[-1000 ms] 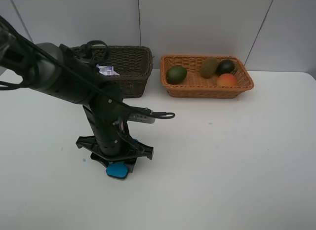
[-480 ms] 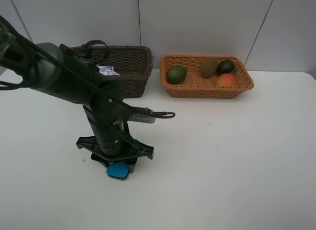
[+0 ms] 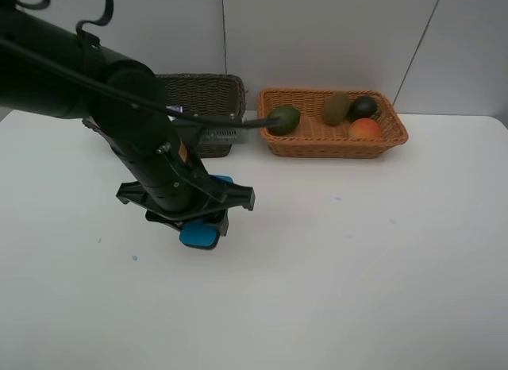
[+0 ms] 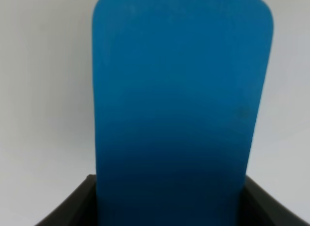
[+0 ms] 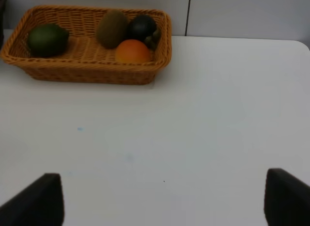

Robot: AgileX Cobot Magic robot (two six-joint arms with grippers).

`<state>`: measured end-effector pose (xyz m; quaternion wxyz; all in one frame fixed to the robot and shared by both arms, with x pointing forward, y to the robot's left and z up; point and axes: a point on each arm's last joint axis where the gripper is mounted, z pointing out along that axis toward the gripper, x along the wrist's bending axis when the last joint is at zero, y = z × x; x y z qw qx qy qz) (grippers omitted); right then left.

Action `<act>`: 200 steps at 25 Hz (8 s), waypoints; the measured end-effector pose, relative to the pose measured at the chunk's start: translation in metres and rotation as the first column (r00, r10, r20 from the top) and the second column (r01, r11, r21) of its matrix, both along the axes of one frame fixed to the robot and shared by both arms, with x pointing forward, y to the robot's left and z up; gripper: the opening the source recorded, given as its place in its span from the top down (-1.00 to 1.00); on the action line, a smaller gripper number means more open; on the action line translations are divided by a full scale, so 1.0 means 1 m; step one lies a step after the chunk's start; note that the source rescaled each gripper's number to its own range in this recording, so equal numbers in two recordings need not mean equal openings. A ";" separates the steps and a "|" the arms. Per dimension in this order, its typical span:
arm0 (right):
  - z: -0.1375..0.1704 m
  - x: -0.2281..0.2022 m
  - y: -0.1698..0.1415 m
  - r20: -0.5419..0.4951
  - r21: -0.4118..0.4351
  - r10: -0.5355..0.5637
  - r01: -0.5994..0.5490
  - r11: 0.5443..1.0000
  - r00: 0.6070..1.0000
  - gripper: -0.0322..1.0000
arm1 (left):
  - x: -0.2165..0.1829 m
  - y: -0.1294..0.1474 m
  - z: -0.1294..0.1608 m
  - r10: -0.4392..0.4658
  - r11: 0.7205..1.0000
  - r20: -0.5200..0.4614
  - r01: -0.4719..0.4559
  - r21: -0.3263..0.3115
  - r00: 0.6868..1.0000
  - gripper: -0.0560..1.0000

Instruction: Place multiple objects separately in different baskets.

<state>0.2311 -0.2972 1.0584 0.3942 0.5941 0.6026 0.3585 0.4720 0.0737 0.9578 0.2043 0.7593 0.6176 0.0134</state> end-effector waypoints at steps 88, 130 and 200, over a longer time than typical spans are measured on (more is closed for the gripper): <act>0.000 0.000 0.000 0.000 0.000 0.000 0.000 1.000 1.000 -1.00 | 0.193 0.070 0.064 0.021 0.992 0.480 -0.079 0.102 0.877 -1.00; 0.000 0.000 0.000 0.000 0.000 0.000 0.000 1.000 1.000 -1.00 | -0.238 0.244 0.241 0.000 0.995 0.784 -0.075 0.060 0.621 -1.00; 0.000 0.000 0.000 0.000 0.000 0.000 0.000 1.000 1.000 -1.00 | -0.240 0.229 0.095 0.271 0.918 0.713 -0.397 0.011 0.646 -1.00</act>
